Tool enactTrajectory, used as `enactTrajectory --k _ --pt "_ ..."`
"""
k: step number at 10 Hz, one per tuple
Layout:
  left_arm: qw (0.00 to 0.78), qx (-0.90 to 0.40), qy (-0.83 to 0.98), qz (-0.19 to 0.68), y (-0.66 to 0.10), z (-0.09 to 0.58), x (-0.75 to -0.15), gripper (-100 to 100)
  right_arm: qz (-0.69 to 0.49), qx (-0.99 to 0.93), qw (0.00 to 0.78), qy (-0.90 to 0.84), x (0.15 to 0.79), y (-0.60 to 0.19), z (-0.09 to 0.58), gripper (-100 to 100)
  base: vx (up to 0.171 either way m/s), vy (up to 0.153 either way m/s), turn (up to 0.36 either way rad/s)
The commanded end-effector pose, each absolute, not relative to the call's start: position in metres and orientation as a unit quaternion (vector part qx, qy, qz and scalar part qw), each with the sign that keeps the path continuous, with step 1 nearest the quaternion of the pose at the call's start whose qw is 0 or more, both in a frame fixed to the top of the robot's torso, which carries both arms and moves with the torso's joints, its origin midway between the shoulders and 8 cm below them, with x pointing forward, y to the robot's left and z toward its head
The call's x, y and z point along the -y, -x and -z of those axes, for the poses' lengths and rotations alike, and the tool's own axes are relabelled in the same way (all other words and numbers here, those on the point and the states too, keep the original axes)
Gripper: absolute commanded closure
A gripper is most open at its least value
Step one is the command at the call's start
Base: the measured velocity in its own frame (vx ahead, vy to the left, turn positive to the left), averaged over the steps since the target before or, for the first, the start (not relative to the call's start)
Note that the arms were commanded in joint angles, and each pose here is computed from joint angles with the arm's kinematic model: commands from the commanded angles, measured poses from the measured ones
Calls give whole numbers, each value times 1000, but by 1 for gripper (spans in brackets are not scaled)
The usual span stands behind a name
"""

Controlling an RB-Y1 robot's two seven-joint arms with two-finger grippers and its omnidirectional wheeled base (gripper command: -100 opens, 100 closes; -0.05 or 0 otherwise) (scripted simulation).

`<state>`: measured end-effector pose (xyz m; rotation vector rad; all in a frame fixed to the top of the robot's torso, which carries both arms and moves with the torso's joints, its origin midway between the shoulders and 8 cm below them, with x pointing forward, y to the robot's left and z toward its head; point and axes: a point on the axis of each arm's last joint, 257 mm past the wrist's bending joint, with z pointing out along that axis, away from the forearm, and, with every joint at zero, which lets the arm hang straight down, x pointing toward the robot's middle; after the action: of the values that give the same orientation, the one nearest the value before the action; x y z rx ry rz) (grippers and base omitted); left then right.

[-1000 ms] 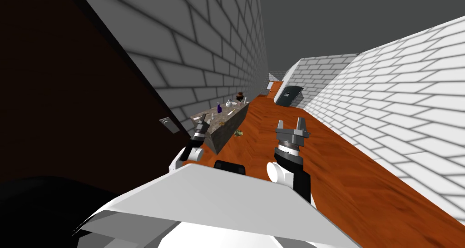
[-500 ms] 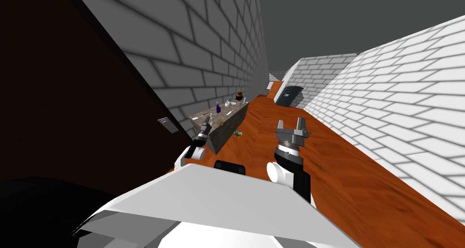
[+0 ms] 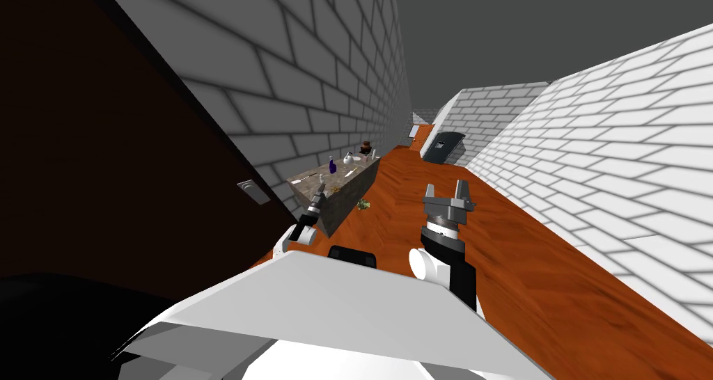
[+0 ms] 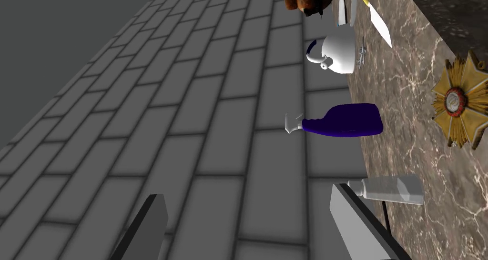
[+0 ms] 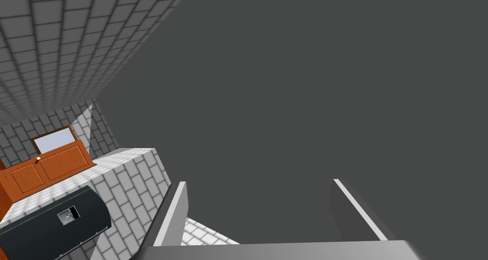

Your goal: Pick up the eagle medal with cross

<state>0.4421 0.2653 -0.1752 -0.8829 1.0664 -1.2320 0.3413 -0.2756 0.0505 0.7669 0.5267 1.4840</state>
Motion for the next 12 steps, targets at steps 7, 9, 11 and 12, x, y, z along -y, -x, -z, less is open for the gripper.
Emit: enactTrajectory --k 7,9,11,12 --pt "591 -499 405 487 -446 246 -285 -100 -651 -231 640 -336 276 -341 -50 0 43 -49 10" --pt "591 -504 413 476 -443 262 -293 -100 -651 -231 640 -336 276 -341 -50 0 70 -45 16" --pt "592 -505 421 466 -438 278 -302 -100 -651 -231 640 -336 276 -341 -50 0 89 -30 19" --pt "592 -506 426 460 -435 288 -307 -100 -651 -231 640 -336 276 -341 -50 0 94 -39 17"
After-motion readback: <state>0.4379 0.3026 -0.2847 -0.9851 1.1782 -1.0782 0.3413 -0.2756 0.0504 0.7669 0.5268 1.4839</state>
